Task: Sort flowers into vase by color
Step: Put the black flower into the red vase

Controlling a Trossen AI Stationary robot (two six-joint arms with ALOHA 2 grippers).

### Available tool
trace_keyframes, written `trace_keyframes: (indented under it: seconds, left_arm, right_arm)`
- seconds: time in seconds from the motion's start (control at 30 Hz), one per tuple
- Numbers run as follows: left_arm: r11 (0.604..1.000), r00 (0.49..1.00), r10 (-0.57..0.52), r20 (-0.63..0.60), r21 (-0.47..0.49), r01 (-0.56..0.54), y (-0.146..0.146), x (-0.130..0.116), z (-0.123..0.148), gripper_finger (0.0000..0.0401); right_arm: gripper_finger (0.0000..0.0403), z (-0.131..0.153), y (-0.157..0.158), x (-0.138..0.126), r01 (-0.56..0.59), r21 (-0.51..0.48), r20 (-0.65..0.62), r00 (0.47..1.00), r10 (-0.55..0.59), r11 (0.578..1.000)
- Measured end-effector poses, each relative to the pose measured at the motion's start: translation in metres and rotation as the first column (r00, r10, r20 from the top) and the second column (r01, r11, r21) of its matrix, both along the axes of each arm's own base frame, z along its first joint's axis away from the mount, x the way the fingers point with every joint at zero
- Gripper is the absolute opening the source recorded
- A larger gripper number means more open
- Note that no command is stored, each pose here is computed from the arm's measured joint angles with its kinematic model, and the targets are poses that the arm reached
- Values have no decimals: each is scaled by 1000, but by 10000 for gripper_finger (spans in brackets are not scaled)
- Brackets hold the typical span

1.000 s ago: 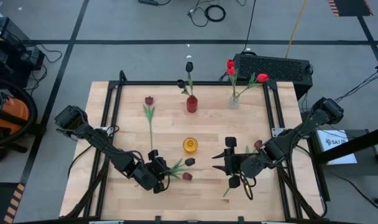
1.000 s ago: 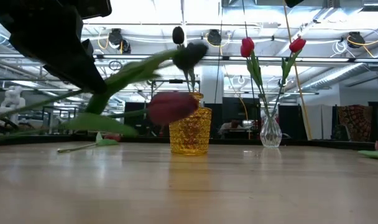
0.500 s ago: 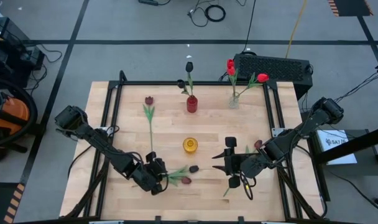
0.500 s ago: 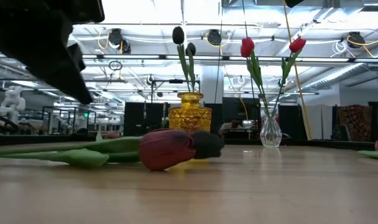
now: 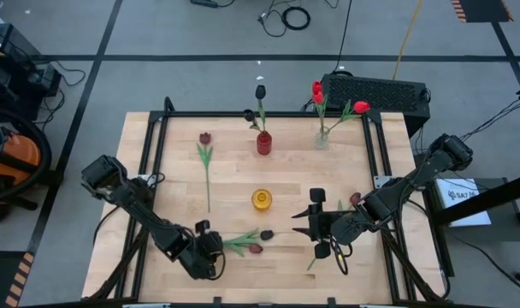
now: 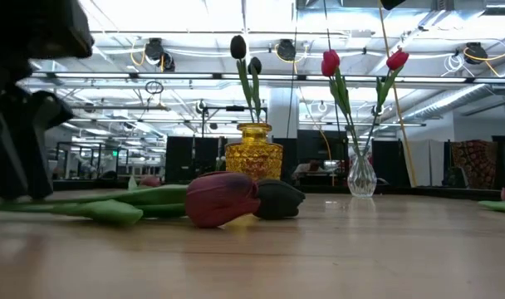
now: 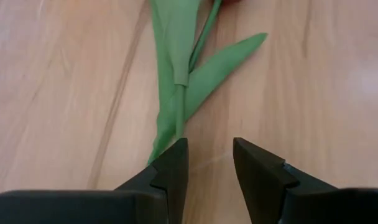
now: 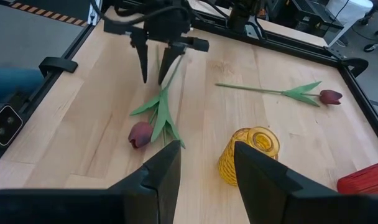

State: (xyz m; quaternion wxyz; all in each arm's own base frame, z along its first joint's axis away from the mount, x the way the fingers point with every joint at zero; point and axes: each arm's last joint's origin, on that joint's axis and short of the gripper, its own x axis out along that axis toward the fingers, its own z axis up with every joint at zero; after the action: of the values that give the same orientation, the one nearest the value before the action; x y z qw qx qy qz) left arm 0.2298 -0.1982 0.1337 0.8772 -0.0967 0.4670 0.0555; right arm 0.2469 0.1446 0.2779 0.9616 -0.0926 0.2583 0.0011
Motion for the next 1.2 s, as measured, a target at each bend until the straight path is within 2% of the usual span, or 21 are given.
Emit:
trace_keyframes:
  seconds: [0.23, 0.63, 0.8, 1.03, 1.2]
  left_arm:
    - [998, 1000, 22, 0, 63, -22, 2, 0, -7, 134]
    - [996, 999, 29, 38, 82, -32, 0, 4, -2, 134]
    - [992, 999, 21, 42, 122, -26, 2, 3, -2, 134]
    - [986, 998, 6, -61, 164, 4, 6, -3, -11, 134]
    - [987, 998, 0, -69, 162, 11, 4, -4, -13, 134]
  right_arm:
    - [141, 0, 0, 0, 0, 0, 0, 1000, 0, 1000]
    - [141, 0, 0, 0, -1, 0, 0, 1000, 1, 1000]
    - [141, 0, 0, 0, -1, -2, 0, 1000, 1, 1000]
    - [141, 0, 0, 0, -1, -1, 0, 1000, 1, 1000]
    - [141, 0, 0, 0, -1, -1, -1, 1000, 1, 1000]
